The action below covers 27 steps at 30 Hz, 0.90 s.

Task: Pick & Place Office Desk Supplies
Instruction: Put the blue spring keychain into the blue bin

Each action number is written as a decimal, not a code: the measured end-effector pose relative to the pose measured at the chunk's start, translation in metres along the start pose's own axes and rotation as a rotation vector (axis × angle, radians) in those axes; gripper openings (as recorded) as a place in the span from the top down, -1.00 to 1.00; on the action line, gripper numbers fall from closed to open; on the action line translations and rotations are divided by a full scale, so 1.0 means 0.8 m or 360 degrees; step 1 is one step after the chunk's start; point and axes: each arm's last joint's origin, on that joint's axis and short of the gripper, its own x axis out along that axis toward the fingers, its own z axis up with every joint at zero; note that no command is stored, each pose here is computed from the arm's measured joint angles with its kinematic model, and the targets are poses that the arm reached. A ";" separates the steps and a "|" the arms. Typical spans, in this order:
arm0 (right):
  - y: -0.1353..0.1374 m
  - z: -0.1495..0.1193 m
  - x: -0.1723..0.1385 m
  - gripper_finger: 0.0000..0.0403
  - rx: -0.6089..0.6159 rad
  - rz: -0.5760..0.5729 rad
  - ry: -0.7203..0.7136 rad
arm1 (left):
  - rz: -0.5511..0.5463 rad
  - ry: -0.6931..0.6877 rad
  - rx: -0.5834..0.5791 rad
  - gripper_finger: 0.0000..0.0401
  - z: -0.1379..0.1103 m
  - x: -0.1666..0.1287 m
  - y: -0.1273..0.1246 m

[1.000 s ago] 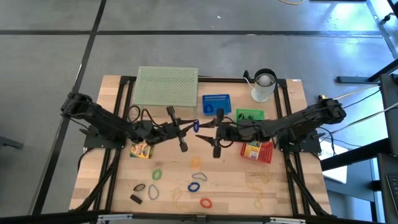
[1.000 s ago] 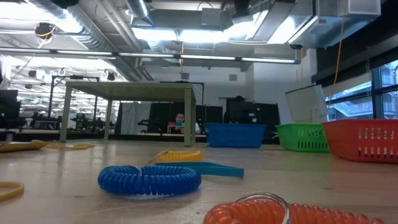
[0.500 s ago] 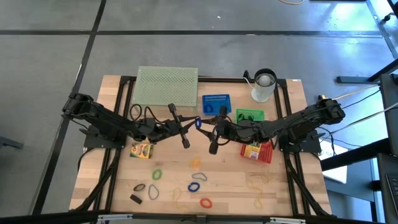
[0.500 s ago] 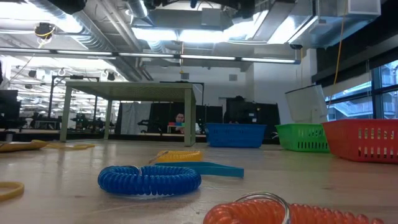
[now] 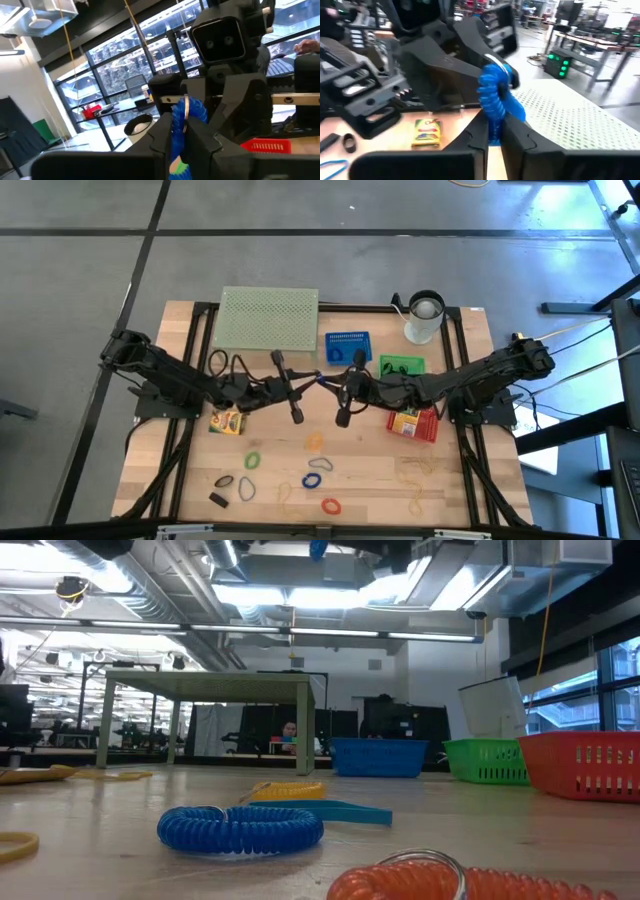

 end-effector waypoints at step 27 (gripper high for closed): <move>-0.189 -0.099 0.041 0.94 0.0465 -0.0644 0.0974 | 0.0415 0.0644 -0.0019 0.16 -0.044 -0.019 -0.013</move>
